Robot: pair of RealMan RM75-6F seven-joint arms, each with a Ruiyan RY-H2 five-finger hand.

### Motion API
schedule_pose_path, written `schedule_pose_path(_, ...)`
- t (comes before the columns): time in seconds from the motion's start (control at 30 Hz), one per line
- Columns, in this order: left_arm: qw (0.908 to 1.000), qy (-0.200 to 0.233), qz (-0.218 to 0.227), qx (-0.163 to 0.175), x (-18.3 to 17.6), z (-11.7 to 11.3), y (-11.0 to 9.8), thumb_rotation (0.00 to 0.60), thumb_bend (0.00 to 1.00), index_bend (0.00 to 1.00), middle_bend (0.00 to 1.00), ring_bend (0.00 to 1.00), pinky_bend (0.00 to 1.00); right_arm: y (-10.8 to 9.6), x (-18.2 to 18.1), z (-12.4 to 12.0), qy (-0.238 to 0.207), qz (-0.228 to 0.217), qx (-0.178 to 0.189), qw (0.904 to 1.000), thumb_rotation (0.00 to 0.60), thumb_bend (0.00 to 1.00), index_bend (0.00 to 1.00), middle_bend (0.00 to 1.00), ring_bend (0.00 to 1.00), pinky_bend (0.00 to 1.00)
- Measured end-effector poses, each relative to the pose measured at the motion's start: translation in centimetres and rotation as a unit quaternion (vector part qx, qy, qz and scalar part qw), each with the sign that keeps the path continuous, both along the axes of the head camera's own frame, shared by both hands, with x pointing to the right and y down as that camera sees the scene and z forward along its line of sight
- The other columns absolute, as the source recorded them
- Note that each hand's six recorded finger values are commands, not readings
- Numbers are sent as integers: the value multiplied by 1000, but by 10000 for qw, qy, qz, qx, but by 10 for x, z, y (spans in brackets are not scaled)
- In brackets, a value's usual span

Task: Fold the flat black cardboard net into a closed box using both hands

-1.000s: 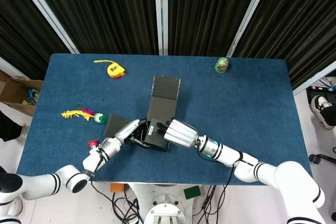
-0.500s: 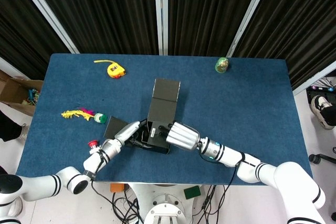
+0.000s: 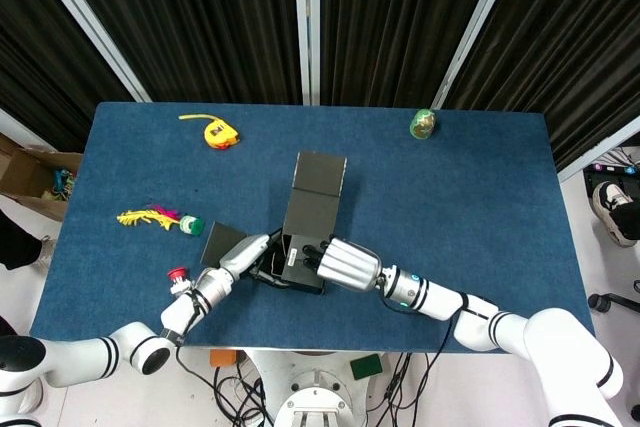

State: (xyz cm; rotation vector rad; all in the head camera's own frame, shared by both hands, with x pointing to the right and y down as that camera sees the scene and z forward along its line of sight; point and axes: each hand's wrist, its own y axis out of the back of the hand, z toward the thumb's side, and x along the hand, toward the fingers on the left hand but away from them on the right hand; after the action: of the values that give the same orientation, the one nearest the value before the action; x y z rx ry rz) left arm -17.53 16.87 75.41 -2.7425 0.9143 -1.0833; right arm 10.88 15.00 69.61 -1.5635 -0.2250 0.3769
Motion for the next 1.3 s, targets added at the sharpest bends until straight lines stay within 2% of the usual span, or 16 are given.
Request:
schedule_pose_path(0.4,10000,-7,55,48,3,0,1,364,0,83,190,481,803,5,1,1,67,-48,-22,10000,600,176,562,442,797,1000)
schedule_pose_path(1.3,9999,3,101,68,3,0,6,328,0,43,153,480,803,12,-7,7,231,-138,-120,9996,600,176,537,439,796,1000)
